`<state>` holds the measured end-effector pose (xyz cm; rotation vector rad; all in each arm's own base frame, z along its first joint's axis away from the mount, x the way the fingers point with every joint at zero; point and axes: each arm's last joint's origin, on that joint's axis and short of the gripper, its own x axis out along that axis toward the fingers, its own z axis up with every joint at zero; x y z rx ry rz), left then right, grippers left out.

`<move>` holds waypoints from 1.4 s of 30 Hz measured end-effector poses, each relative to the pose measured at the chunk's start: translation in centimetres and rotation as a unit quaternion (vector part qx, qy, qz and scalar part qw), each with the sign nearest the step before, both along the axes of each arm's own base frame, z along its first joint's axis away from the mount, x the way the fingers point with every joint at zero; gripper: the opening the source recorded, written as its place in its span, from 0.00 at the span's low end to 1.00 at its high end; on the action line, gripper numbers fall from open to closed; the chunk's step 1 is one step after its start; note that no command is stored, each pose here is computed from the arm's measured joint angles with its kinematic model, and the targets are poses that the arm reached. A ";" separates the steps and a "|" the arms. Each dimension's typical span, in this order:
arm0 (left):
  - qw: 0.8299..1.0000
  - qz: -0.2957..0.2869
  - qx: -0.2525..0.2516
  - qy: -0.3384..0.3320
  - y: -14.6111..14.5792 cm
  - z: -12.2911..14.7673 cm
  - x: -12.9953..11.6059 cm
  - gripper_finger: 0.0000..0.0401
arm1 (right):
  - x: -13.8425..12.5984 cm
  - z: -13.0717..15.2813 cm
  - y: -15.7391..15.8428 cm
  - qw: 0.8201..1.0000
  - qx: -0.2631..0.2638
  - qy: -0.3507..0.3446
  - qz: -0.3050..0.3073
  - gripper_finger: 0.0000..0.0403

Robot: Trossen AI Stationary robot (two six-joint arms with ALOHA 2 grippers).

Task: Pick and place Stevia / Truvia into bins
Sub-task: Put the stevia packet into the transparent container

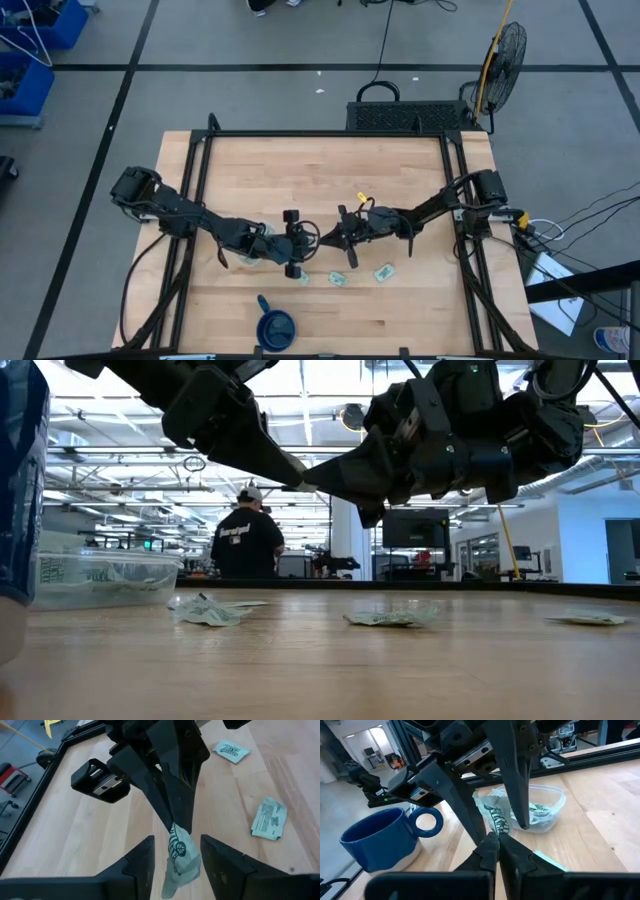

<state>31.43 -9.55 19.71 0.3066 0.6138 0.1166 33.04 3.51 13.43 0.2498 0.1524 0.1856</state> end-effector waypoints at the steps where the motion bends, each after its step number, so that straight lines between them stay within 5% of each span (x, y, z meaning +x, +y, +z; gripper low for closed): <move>1: 1.000 0.000 0.000 0.000 0.0 0.0 0.0 0.39 | 0.0 0.0 0.0 1.000 0.000 0.000 0.000 0.01; 10: 1.000 0.000 -0.001 -0.002 0.0 0.0 0.0 0.03 | 0.0 0.0 0.0 1.000 0.002 0.002 0.001 0.12; 18: 0.999 0.025 0.017 0.012 0.2 -0.2 -0.2 0.02 | 0.0 -0.7 -0.6 0.999 0.012 0.041 -0.015 0.31; 23: 0.991 0.137 -0.007 0.006 0.6 0.5 -1.8 0.02 | -0.2 -1.5 -1.3 0.996 -0.003 0.083 -0.040 0.38; 28: 0.960 0.264 -0.088 0.021 1.0 1.1 -4.8 0.03 | -0.3 -2.0 -1.5 0.993 -0.016 0.104 -0.046 0.40; 33: 0.903 0.383 -0.182 0.068 1.3 -0.1 -7.3 0.03 | -0.3 -2.0 -1.4 0.993 -0.017 0.105 -0.044 0.39; 38: 0.866 0.438 -0.216 0.109 1.5 -2.7 -8.7 0.02 | -0.3 -2.1 -1.4 0.993 -0.016 0.110 -0.044 0.39; 42: 0.857 0.442 -0.228 0.134 1.4 -3.4 -9.2 0.10 | -0.3 -2.0 -1.4 0.993 -0.016 0.107 -0.044 0.39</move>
